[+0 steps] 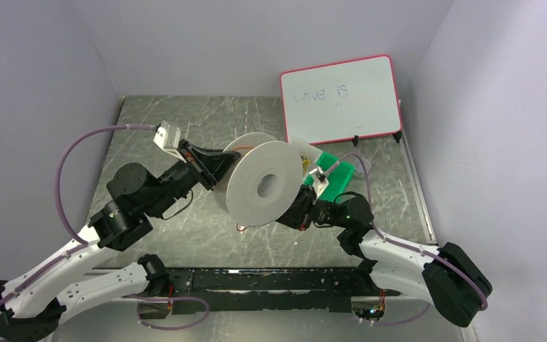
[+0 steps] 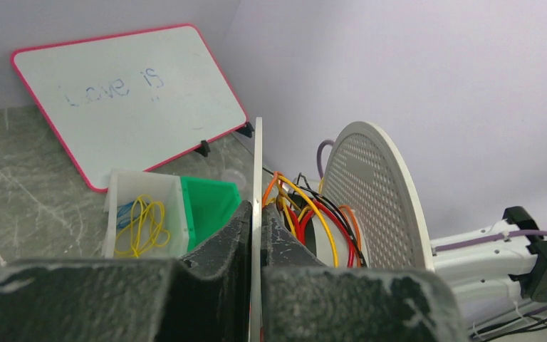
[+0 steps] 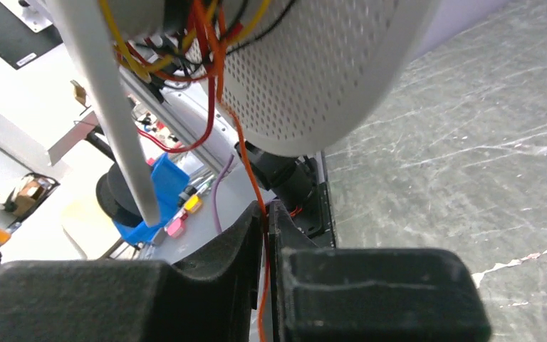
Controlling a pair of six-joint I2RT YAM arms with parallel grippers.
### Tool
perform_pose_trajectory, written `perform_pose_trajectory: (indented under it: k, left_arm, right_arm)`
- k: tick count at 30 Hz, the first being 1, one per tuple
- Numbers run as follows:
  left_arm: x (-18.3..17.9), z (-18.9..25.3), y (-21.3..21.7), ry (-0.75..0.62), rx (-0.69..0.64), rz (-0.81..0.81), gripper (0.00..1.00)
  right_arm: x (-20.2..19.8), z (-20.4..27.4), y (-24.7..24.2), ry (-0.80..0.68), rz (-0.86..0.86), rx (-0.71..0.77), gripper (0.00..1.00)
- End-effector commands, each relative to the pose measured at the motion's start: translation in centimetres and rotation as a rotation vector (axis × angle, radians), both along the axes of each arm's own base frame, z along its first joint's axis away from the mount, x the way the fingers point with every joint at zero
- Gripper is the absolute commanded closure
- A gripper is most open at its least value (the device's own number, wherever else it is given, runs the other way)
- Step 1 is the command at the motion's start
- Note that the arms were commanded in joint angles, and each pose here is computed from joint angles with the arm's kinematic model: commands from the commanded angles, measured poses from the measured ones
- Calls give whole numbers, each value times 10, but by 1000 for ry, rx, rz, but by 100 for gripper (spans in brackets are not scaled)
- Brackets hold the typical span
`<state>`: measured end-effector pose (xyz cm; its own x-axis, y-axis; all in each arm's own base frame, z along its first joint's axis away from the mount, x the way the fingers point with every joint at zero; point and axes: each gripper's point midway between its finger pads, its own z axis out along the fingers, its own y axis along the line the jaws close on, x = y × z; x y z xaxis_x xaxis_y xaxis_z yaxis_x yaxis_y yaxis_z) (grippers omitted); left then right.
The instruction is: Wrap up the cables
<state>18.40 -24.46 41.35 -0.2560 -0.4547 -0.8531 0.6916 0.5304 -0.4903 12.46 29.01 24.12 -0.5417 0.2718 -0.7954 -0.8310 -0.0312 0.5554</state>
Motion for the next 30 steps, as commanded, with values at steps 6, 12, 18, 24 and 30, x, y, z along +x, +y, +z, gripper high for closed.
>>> perform_pose_trajectory:
  k: [6,12,18,24,30]
  left_arm:
    - [-3,50,12,-66,-208,25,93]
    - [3,46,16,-52,-218,57,93]
    - [11,30,13,0,-264,78,93]
    - [17,7,7,89,-313,83,93]
    - [20,-12,13,159,-342,114,93]
  right_arm:
    - [-15,9,-6,3,52,86,98]
    - [-21,18,-9,13,70,137,100]
    - [-20,41,-1,36,31,227,100]
    - [-6,65,-2,45,-96,352,100]
    - [14,78,-21,94,-234,507,100]
